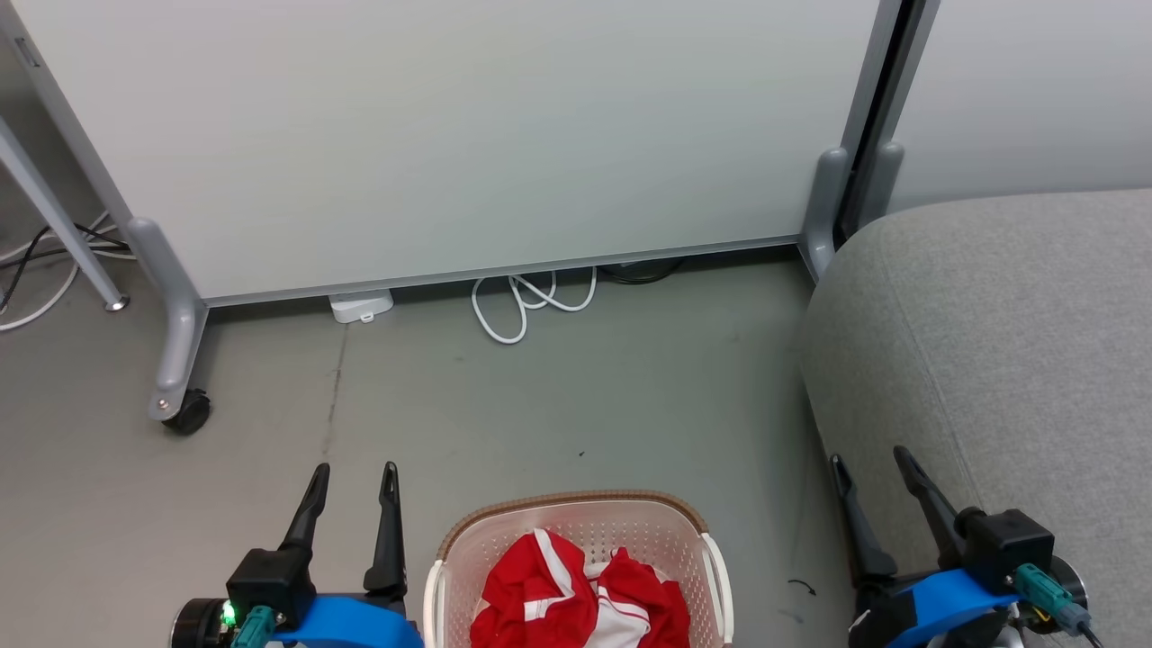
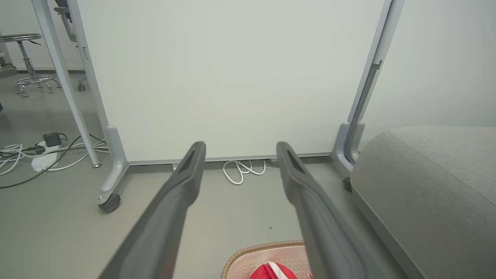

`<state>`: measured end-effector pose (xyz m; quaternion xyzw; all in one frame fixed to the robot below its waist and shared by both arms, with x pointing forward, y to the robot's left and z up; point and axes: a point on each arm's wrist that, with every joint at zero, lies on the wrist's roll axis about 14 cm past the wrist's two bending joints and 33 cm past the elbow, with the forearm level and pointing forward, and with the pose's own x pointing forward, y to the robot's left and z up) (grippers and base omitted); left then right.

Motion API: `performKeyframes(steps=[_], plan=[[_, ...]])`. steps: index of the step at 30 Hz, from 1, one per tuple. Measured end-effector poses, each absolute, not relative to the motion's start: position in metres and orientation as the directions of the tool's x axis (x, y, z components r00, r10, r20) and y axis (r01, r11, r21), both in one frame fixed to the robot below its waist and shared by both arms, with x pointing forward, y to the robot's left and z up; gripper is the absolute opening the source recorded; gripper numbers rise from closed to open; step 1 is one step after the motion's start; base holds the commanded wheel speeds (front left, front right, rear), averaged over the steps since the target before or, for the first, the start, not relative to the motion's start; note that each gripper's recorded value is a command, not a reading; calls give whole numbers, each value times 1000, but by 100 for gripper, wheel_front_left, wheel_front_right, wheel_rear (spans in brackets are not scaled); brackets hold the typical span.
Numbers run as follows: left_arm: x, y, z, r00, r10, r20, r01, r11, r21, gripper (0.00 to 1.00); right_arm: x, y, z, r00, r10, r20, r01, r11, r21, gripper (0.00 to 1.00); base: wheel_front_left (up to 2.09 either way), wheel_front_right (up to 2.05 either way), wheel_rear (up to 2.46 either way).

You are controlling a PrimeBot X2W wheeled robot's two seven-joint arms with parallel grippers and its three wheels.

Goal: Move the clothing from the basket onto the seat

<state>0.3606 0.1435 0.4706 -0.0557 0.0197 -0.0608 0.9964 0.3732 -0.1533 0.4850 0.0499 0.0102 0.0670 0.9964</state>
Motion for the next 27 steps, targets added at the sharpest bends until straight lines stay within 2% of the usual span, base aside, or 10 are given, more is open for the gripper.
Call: performKeyframes(steps=[14, 21, 27], plan=[[385, 104, 418, 949, -251, -191, 230, 965, -129, 100, 385, -154, 476, 990, 137, -43, -133, 987, 90, 100, 0, 0, 0], [406, 67, 361, 864, -368, -344, 338, 930, -146, 100, 405, -163, 469, 991, 121, -53, -117, 990, 81, 100, 0, 0, 0], [419, 47, 301, 738, -441, -511, 424, 892, -158, 100, 422, -171, 448, 990, 106, -94, -99, 992, 79, 100, 0, 0, 0]])
